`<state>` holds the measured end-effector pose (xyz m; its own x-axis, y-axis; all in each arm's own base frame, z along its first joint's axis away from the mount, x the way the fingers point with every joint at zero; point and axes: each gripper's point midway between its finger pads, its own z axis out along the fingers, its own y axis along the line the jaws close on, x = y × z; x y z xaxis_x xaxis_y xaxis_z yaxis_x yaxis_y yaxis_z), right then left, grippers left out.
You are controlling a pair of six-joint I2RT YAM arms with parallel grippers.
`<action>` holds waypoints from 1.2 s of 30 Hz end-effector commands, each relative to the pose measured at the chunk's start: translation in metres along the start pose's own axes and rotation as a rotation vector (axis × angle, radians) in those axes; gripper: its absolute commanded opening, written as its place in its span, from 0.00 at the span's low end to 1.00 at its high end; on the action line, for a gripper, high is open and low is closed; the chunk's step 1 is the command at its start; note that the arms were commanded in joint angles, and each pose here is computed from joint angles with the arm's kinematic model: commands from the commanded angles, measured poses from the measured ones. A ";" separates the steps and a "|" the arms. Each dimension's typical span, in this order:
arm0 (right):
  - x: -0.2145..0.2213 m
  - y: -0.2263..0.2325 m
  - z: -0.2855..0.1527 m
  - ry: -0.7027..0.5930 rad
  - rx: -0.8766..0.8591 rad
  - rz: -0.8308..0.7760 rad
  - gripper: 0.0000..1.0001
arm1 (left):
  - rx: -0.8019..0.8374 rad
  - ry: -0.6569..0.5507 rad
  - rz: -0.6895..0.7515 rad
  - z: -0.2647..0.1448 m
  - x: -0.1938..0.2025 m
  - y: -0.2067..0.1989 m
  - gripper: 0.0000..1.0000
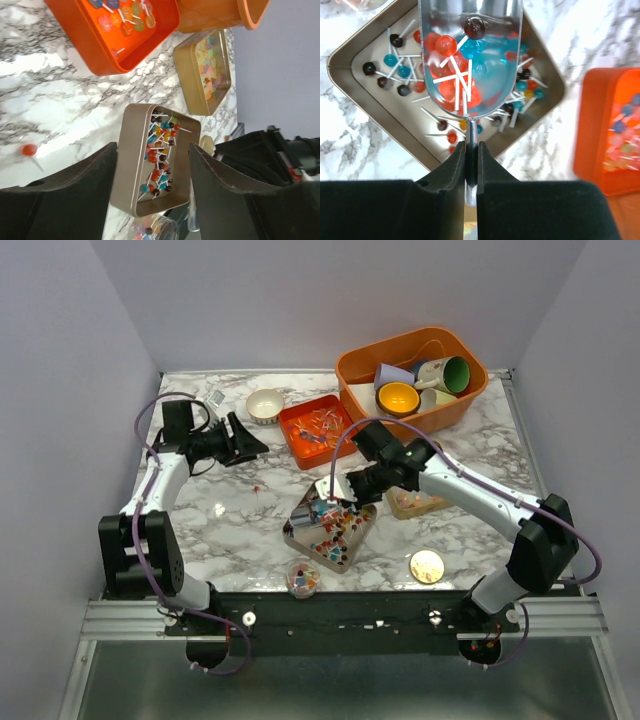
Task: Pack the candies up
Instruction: Scoop the fake candies from the storage box, then place the fake candies in the packing bottle.
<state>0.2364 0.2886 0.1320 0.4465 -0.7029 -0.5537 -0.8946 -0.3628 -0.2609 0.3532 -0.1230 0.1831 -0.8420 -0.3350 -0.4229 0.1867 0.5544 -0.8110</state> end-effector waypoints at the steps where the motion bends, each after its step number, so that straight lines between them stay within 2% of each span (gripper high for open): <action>1: -0.014 -0.009 -0.031 0.072 0.013 -0.097 0.01 | -0.159 -0.073 0.060 -0.029 -0.007 0.009 0.69; 5: -0.017 -0.004 -0.048 0.170 0.002 -0.175 0.01 | -0.245 -0.154 0.092 -0.052 -0.006 0.008 0.69; 12: -0.018 0.043 -0.048 0.290 -0.127 -0.367 0.01 | -0.255 -0.266 0.179 -0.078 -0.012 -0.014 0.71; 15: -0.018 0.058 -0.046 0.357 -0.163 -0.402 0.01 | -0.260 -0.288 0.192 -0.083 -0.009 -0.017 0.72; 23: -0.021 0.052 -0.039 0.552 -0.118 -0.360 0.01 | -0.248 -0.337 0.174 -0.088 0.001 -0.016 0.72; 30: -0.041 0.057 -0.030 0.624 -0.111 -0.359 0.01 | -0.248 -0.360 0.177 -0.091 0.006 -0.015 0.73; 36: -0.038 0.054 -0.032 0.738 -0.081 -0.387 0.01 | -0.240 -0.380 0.175 -0.096 0.009 -0.018 0.73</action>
<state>0.1649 0.2857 0.1550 0.6885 -0.7180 0.1026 -0.6848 -0.6901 -0.2343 0.2950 -0.0674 0.2266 -0.5938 -0.4357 -0.6765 0.1493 0.7665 -0.6247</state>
